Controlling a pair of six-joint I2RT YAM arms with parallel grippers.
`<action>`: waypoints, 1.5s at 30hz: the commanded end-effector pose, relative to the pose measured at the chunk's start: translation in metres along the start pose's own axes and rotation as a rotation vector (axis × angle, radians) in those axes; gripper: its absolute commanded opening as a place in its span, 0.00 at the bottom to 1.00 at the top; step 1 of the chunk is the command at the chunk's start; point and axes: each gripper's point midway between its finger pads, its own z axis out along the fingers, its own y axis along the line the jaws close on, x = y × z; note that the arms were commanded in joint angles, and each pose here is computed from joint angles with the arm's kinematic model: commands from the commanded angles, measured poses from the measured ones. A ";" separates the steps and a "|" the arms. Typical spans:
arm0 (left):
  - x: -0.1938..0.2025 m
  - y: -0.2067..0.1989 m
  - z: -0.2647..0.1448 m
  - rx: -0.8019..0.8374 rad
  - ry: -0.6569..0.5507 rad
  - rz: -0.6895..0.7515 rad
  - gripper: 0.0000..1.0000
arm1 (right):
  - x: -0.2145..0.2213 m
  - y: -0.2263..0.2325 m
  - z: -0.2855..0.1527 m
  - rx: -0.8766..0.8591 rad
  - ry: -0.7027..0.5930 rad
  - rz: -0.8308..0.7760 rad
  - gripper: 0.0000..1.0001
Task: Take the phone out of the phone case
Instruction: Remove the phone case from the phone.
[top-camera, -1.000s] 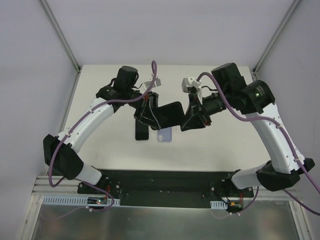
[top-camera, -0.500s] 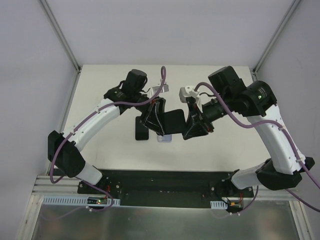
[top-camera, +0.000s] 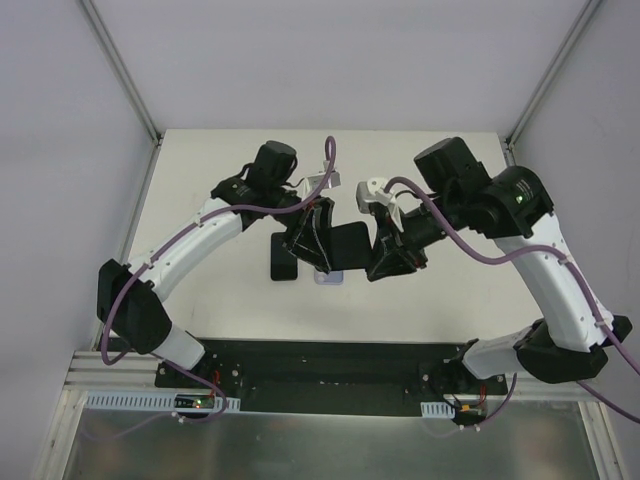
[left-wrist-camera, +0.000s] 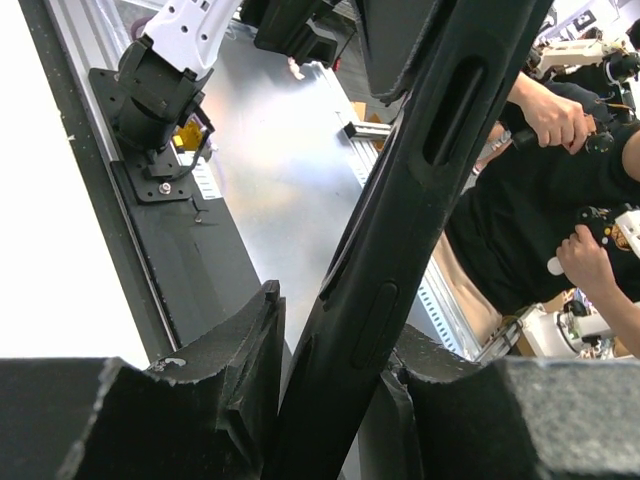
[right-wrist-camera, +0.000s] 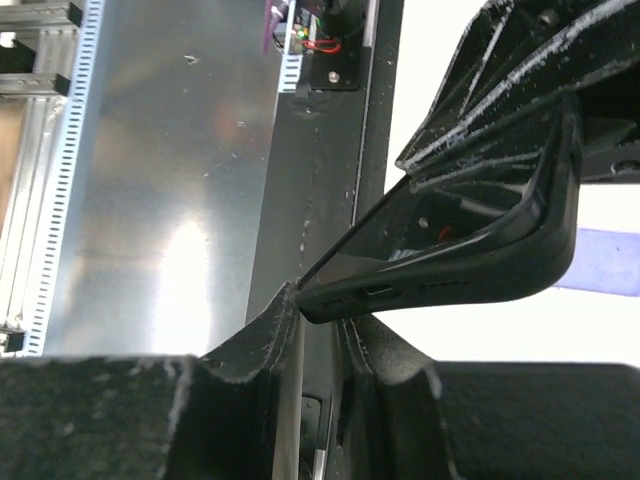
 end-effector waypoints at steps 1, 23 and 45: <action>-0.007 0.016 -0.002 -0.124 -0.018 0.009 0.00 | -0.036 -0.037 0.018 0.092 -0.133 -0.093 0.04; -0.027 -0.002 -0.041 -0.299 -0.130 0.112 0.00 | -0.019 -0.103 -0.019 0.199 -0.466 0.332 0.41; -0.029 -0.002 -0.045 -0.296 -0.151 0.104 0.00 | -0.008 -0.100 -0.012 0.126 -0.467 0.315 0.41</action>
